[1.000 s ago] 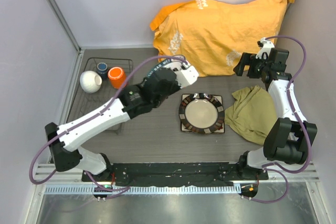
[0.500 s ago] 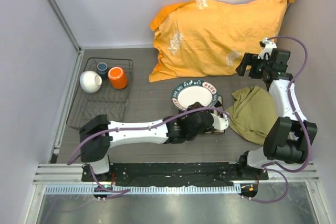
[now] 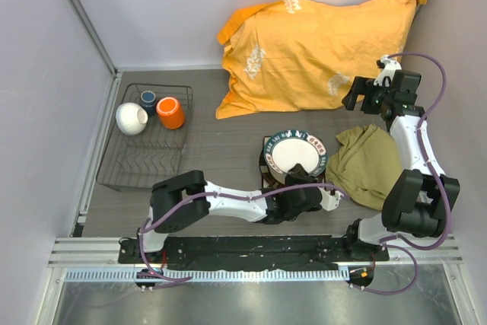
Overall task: Unload the mixed dishes from the dish rack
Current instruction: Place the plate at the center of the board.
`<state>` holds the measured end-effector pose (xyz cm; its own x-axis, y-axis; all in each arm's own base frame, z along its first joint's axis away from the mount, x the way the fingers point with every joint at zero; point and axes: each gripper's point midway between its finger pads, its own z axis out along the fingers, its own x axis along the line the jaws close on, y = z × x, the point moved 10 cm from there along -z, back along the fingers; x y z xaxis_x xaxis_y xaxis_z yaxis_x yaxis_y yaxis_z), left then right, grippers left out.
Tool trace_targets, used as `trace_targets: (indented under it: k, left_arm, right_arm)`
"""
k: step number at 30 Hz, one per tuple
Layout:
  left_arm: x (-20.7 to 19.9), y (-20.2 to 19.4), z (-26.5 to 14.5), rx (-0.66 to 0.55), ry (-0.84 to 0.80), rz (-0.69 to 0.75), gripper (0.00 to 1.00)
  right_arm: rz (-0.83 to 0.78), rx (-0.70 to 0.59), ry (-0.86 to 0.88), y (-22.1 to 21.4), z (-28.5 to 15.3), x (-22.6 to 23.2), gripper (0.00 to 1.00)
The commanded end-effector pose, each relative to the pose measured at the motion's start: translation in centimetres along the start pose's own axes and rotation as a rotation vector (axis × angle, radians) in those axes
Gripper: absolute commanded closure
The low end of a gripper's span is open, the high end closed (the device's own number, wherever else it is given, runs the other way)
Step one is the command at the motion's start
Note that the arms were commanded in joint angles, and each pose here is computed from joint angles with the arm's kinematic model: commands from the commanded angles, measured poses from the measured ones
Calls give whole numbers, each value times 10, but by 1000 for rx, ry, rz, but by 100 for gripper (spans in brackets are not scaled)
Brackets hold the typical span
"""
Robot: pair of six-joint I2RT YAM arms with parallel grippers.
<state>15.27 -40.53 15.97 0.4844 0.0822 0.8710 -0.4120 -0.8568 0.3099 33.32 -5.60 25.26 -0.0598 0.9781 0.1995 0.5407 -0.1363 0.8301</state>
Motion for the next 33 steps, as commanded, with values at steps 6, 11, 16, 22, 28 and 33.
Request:
trace_targets:
  k: [6, 11, 16, 22, 28, 33]
  left_arm:
    - [-11, 7, 14, -34, 107, -47, 100]
    - [-22, 4, 20, -28, 99, -36, 100]
    - [-31, 1, 23, -23, 85, -36, 100]
    - [-34, 0, 26, -13, 66, -48, 100]
    - [-37, -3, 29, -3, 48, -54, 100]
    - [-36, -6, 31, 5, 37, -61, 100]
  right_arm:
    - [-11, -39, 3, 10, 1, -2, 0]
    - [-10, -40, 0, 10, 0, -1, 0]
    - [-11, -41, -3, 10, 0, -2, 0]
    - [-10, -43, -1, 10, -1, -2, 0]
    - [-10, -40, 3, 10, -1, -2, 0]
    - [-11, -41, 7, 10, -1, -2, 0]
